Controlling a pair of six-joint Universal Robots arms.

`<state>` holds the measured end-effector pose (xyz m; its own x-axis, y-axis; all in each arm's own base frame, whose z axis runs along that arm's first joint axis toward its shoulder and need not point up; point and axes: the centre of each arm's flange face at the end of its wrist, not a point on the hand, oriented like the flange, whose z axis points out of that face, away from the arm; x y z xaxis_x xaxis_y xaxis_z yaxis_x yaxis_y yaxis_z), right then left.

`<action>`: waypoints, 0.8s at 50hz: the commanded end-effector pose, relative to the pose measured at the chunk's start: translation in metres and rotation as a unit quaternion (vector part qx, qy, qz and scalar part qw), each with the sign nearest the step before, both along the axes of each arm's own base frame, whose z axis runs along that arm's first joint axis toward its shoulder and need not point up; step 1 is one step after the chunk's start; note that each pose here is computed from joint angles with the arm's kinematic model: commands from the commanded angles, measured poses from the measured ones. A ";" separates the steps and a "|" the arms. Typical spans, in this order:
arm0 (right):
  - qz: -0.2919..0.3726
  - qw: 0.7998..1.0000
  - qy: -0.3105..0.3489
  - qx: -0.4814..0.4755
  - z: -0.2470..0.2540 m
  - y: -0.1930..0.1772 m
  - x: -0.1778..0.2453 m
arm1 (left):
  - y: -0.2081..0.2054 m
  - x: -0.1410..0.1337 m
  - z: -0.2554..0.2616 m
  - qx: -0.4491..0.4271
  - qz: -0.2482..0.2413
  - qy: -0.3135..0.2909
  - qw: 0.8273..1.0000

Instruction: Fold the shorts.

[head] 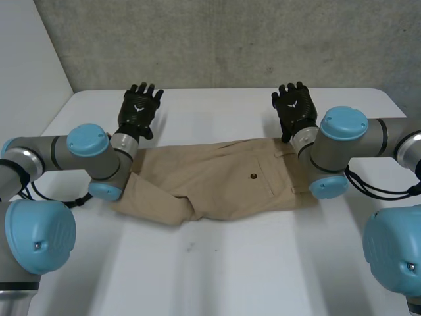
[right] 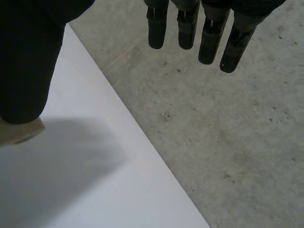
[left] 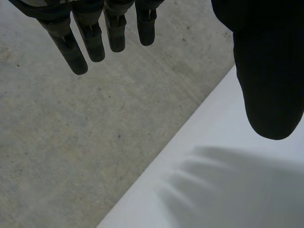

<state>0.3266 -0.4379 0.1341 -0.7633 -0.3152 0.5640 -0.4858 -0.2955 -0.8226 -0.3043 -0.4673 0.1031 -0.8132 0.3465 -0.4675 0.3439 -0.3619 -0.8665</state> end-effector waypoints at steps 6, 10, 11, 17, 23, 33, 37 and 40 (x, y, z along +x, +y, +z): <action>0.028 0.999 -0.001 0.035 0.052 0.031 -0.007 | 0.047 0.011 0.046 0.062 -0.005 -0.010 0.998; 0.031 0.998 0.003 0.047 0.066 0.047 -0.012 | 0.060 0.015 0.054 0.094 -0.007 -0.017 0.995; 0.031 0.998 0.004 0.047 0.069 0.049 -0.013 | 0.064 0.016 0.053 0.111 -0.008 -0.020 0.994; 0.033 0.997 0.012 0.069 0.078 0.074 -0.023 | 0.076 0.018 0.044 0.177 -0.009 -0.021 0.984; 0.035 0.995 0.020 0.088 0.078 0.092 -0.031 | 0.082 0.018 0.040 0.209 -0.014 -0.011 0.978; 0.036 0.991 0.034 0.126 0.059 0.108 -0.038 | 0.063 0.015 0.013 0.192 -0.010 -0.018 0.981; 0.036 0.990 0.038 0.130 0.056 0.109 -0.039 | 0.047 0.015 0.011 0.162 -0.004 -0.021 0.987; 0.036 0.990 0.039 0.130 0.056 0.109 -0.039 | 0.032 0.015 0.008 0.135 0.003 -0.022 0.991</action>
<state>0.2879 -0.3287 0.1924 -0.6948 -0.5064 0.5107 -0.5310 -0.1177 -0.8392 -0.2892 -0.4119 0.1159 -0.7918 0.5043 -0.3447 0.3757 -0.0429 -0.9257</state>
